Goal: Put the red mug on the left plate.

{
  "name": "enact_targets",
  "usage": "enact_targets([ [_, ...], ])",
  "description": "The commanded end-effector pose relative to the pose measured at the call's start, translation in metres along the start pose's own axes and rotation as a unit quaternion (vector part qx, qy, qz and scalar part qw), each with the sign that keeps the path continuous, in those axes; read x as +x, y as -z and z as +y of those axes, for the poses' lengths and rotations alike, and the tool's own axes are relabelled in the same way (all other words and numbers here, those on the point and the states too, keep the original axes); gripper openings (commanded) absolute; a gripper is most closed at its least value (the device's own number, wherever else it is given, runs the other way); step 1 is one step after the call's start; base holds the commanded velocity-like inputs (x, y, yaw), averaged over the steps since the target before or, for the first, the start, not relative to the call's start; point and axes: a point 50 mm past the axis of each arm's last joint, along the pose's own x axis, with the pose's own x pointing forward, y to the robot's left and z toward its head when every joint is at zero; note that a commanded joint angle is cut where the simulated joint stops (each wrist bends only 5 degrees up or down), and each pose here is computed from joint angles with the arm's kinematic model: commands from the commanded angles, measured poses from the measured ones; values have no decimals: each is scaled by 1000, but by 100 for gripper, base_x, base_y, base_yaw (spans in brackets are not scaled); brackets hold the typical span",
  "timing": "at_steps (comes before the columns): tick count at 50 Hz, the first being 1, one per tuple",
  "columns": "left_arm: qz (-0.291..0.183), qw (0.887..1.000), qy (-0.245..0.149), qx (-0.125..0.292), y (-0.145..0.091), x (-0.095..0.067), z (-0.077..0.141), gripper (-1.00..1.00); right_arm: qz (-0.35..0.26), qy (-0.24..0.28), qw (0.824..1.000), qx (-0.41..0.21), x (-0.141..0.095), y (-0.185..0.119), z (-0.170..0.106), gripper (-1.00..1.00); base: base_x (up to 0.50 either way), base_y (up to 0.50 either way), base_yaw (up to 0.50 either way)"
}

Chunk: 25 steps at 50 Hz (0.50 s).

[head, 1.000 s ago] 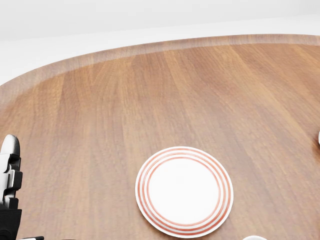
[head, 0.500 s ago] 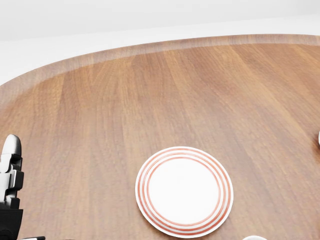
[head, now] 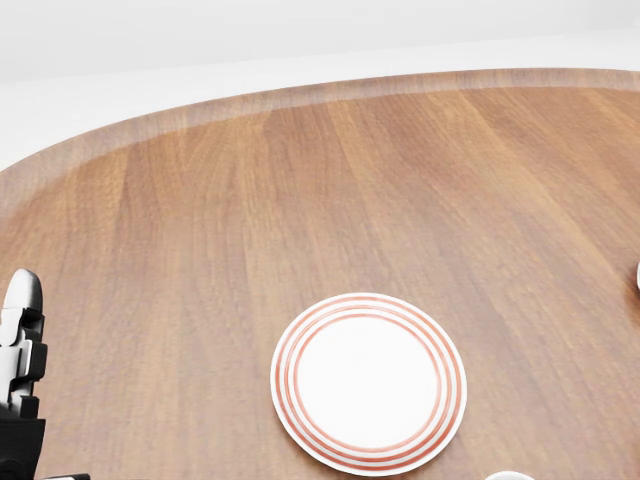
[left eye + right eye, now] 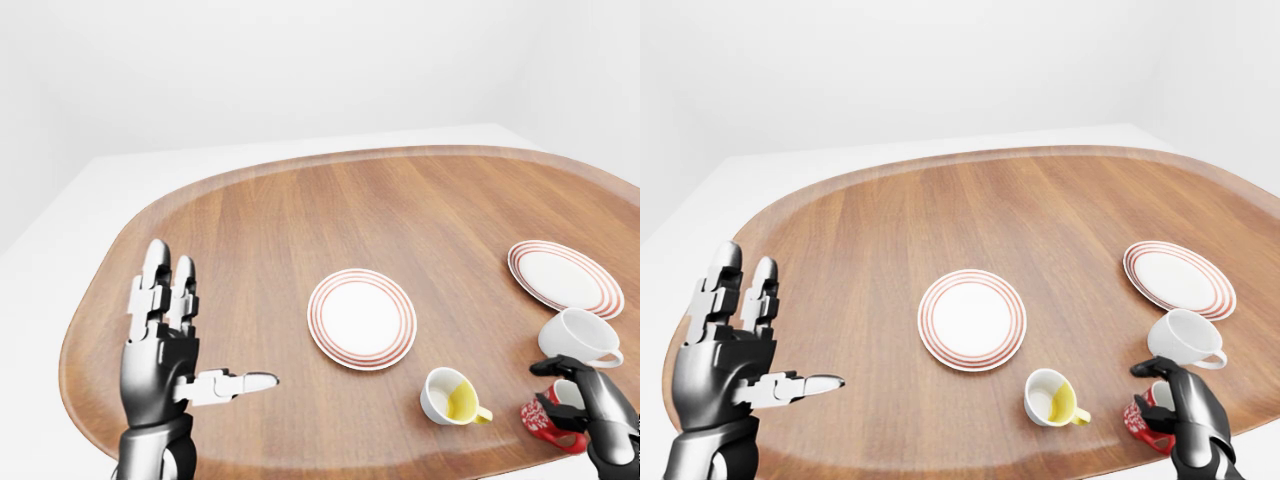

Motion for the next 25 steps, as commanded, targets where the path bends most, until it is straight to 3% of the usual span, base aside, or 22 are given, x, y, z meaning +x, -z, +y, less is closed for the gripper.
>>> enact_targets([
  [1, 0, 1000, 0, 0, 0, 0, 0, 100, 23, -25, 999, -10, 1, 9, 14, -100, 0, 0, 0],
  [16, 0, 1000, 0, 0, 0, -1, 0, 100, 13, -16, 1000, -22, -1, 0, 7, -100, 0, 0, 0],
  [20, 2, 1000, 2, 1, 0, -1, -1, 100, -11, 6, 999, -33, 2, -34, -16, -100, 0, 0, 0],
  [25, 1, 1000, 1, 0, 0, 0, -1, 100, -133, 18, 986, -98, 16, -119, -43, -100, 0, 0, 0],
])
